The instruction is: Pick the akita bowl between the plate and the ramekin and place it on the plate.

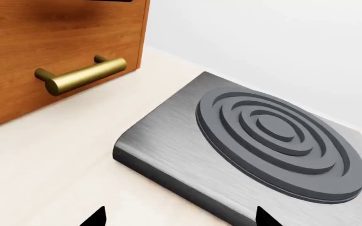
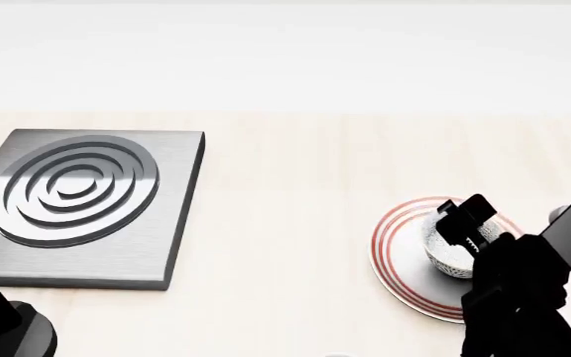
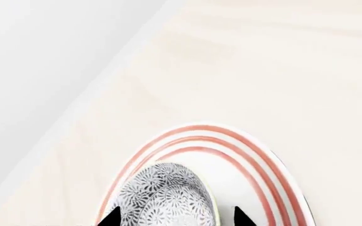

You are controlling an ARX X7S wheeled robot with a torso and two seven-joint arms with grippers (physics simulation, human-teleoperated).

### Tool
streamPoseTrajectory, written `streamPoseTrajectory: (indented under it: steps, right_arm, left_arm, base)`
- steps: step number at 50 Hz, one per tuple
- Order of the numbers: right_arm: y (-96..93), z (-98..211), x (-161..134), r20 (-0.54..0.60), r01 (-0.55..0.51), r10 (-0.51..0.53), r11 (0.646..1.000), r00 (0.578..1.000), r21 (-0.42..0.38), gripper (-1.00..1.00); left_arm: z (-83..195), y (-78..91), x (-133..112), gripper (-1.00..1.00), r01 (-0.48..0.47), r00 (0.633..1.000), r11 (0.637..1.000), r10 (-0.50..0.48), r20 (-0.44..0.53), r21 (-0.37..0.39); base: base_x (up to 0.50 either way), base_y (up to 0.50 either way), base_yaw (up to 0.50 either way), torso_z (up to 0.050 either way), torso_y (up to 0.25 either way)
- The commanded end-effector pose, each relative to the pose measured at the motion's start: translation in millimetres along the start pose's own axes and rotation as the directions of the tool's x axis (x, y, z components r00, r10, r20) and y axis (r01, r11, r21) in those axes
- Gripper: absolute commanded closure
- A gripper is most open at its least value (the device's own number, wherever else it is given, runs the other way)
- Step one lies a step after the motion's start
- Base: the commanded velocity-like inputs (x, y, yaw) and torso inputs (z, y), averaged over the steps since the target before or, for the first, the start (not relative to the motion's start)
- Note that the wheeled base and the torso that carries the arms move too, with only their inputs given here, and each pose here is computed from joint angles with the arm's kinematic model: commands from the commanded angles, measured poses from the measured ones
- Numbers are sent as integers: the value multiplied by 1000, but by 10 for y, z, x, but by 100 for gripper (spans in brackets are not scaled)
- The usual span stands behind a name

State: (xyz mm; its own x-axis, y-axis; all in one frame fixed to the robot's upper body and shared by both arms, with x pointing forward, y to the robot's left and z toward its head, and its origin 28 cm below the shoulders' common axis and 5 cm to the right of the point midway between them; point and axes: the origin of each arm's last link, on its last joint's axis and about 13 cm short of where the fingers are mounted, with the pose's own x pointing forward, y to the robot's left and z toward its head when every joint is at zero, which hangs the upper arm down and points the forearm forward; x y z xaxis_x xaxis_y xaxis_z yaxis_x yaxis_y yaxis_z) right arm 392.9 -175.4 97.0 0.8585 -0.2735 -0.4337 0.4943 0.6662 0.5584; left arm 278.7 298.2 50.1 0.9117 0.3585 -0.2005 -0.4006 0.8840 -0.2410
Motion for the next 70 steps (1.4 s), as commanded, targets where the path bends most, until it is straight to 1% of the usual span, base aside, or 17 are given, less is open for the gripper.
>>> streamPoseTrajectory:
  steps: [1, 3, 4, 6, 8, 10, 11, 16, 18, 24, 34, 43, 49, 50, 51, 62, 70]
  right_arm:
    - [24, 34, -5, -2, -17, 17, 1000, 1000, -18, -100]
    - [30, 41, -11, -4, -13, 13, 999, 1000, -42, -100]
    - [38, 41, -16, 2, 9, -8, 994, 1000, -109, -100]
    - [60, 56, -49, 2, 14, -14, 995, 1000, -99, -100]
    - [66, 58, -69, 1, 16, -16, 987, 1000, -160, -100]
    - [81, 75, -80, 8, 8, -7, 988, 1000, -156, -100]
    - [96, 91, -105, 26, 22, -17, 980, 1000, -196, -100]
    - [136, 152, -190, 42, -7, 16, 979, 999, -206, -100]
    - [158, 172, -236, 56, -1, 16, 969, 998, -247, -100]
    - [209, 228, -345, 87, -6, 34, 954, 996, -300, -100]
    - [240, 275, -472, 124, -15, 60, 941, 990, -339, -100]
    - [183, 257, -599, 162, -2, 70, 923, 984, -385, -100]
    - [159, 256, -749, 210, -10, 107, 909, 972, -417, -100]
    - [153, 253, -794, 225, -2, 114, 895, 968, -446, -100]
    - [153, 252, -816, 230, -1, 117, 891, 966, -454, -100]
    - [104, 174, -1048, 267, -32, 182, 875, 946, -482, -100]
    - [68, 123, -1185, 312, -14, 209, 849, 927, -527, -100]
  left_arm:
    - [-1, -1, 1, -100, 0, 1000, 1000, 0, -1, 0]
    - [-4, 0, 1, -100, -1, 1000, 1000, 1, -2, 0]
    - [3, -3, -4, -100, -1, 1000, 1000, 1, -2, 0]
    - [5, -4, -5, -100, -1, 1000, 1000, 1, -1, 0]
    - [0, -2, -3, -100, -1, 1000, 1000, 1, -2, 0]
    - [6, -2, -4, -100, -1, 1000, 1000, 1, -3, -1]
    - [8, -3, -4, -100, 0, 1000, 1000, 0, -3, -1]
    - [3, -2, -2, -100, 0, 1000, 1000, 0, -3, -1]
    - [2, -1, -3, -100, -2, 1000, 1000, 2, -3, 0]
    - [0, -1, -2, -100, -3, 1000, 1000, 3, -2, 0]
    - [1, 1, -5, -100, -3, 1000, 1000, 3, -1, 1]
    - [-2, 3, -6, -100, -3, 1000, 1000, 3, 0, 1]
    - [-2, 5, -9, -100, -3, 1000, 1000, 3, 2, 2]
    - [2, 4, -11, -100, -2, 1000, 1000, 2, 2, 2]
    - [3, 4, -11, -100, -3, 1000, 1000, 3, 2, 2]
    - [0, 3, -5, -100, -3, 1000, 1000, 3, 3, 2]
    - [2, 4, -6, -100, -4, 1000, 1000, 4, 4, 3]
  base:
    - [0, 0, 0, 0, 0]
    - [0, 0, 0, 0, 0]
    - [0, 0, 0, 0, 0]
    - [0, 0, 0, 0, 0]
    - [0, 0, 0, 0, 0]
    - [0, 0, 0, 0, 0]
    - [0, 0, 0, 0, 0]
    - [0, 0, 0, 0, 0]
    - [0, 0, 0, 0, 0]
    - [0, 0, 0, 0, 0]
    - [0, 0, 0, 0, 0]
    - [0, 0, 0, 0, 0]
    - [0, 0, 0, 0, 0]
    - [0, 0, 0, 0, 0]
    - [0, 0, 0, 0, 0]
    - [0, 0, 0, 0, 0]
    - [0, 0, 0, 0, 0]
